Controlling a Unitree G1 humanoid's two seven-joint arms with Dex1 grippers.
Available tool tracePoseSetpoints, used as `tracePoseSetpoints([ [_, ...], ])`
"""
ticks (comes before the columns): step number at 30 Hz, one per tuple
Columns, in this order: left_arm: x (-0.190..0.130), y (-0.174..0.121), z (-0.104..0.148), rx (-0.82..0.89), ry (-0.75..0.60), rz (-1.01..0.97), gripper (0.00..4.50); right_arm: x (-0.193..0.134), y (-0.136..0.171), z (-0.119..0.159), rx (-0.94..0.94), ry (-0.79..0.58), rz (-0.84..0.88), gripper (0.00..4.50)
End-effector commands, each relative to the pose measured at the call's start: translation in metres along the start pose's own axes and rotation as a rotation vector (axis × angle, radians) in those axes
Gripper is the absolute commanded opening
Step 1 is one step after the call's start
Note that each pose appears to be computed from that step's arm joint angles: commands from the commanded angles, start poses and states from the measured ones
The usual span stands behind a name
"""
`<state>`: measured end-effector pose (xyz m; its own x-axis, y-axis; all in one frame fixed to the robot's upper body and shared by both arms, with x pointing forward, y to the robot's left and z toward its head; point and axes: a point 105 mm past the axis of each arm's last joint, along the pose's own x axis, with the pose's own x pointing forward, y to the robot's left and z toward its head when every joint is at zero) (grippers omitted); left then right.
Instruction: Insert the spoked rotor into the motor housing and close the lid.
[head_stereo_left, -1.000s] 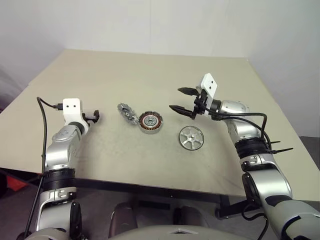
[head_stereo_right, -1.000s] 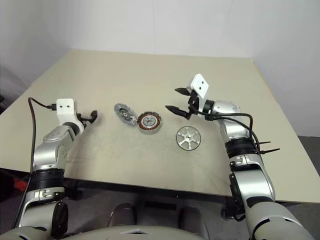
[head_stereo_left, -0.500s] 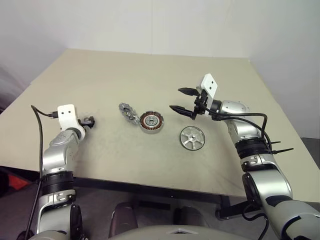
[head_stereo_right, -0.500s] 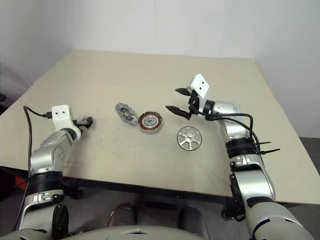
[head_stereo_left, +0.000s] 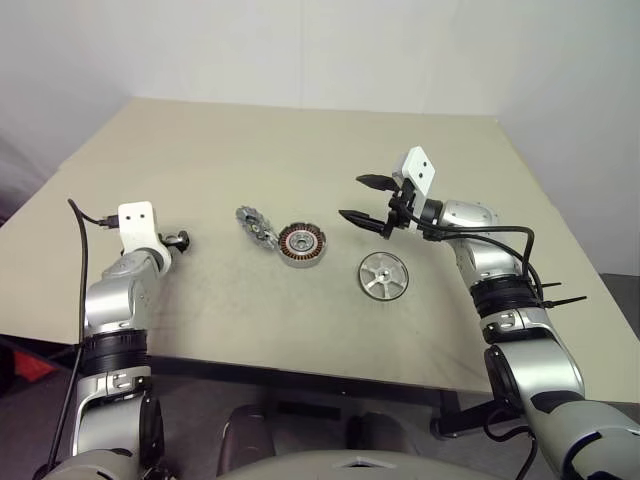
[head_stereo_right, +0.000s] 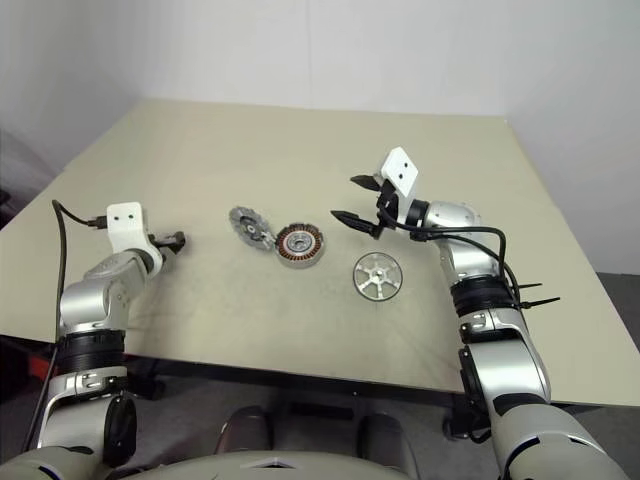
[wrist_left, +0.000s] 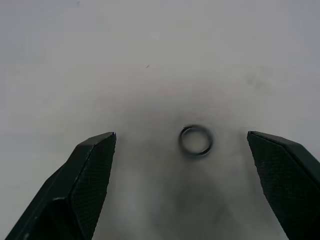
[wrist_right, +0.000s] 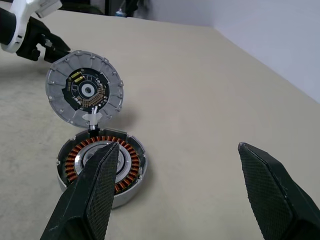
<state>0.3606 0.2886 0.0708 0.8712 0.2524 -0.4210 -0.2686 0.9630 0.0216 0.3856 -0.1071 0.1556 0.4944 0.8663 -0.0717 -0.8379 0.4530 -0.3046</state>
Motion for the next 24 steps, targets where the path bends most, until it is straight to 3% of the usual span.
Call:
tracePoseSetpoints([
  [1,-0.0007,0.0106,0.0044,0.001,-0.015,0.037,4.47,-0.0010,-0.0057,0.0194,-0.044,-0.054,-0.016,4.32],
  [16,0.0026,0.0060,0.0026,-0.013,0.016,0.020,4.47,0.0008,-0.0056,0.0216,-0.046,-0.066,-0.016,4.32],
  [21,0.0038,0.0044,0.0025,0.018,0.025,0.020,3.31,0.0008,-0.0050,0.0217,-0.046,-0.068,-0.014,4.32],
  [24,0.0038,0.0027,0.0024,0.028,0.023,0.013,3.31,0.0010,-0.0046,0.0217,-0.046,-0.069,-0.013,4.32],
])
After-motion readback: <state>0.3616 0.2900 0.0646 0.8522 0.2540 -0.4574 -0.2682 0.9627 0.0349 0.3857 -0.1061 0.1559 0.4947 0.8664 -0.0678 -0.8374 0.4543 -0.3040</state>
